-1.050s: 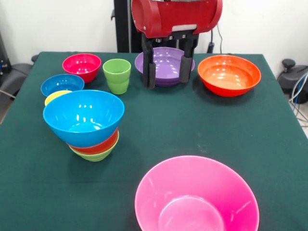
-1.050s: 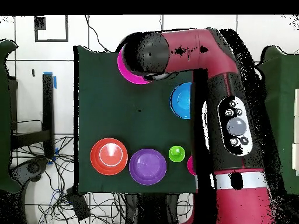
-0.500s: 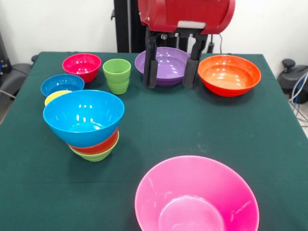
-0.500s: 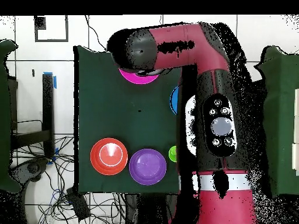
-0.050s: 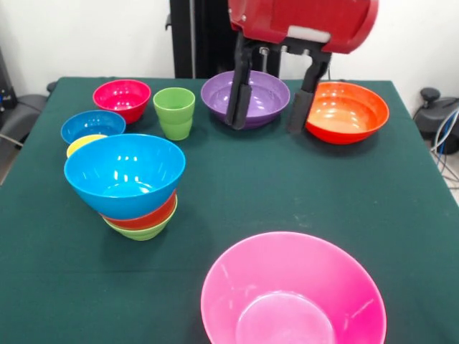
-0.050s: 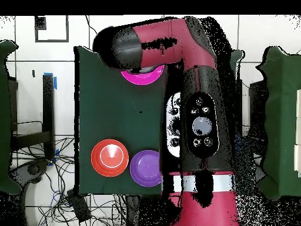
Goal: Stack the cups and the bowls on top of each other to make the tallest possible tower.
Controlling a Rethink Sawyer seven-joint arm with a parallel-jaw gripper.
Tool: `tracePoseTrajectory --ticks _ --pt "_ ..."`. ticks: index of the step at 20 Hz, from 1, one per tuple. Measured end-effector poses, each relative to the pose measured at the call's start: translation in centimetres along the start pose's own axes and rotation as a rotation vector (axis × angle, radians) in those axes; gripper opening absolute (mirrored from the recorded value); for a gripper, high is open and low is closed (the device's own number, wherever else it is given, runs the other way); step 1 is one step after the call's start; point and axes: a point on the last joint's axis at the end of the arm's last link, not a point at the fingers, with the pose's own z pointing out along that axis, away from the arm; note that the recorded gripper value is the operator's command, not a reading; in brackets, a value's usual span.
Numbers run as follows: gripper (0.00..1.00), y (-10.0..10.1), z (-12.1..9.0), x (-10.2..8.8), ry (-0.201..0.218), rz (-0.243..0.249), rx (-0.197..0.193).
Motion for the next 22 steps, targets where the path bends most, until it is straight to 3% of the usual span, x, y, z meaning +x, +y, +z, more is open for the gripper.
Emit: tracePoseTrajectory --ticks 12,17,22 --pt "1.0 4.0 3.1 0.4 0.006 0.067 0.028" --pt "1.0 4.7 4.8 0.8 -0.014 0.069 0.043" --pt "1.0 5.1 6.7 1.7 -0.003 0.056 0.059"
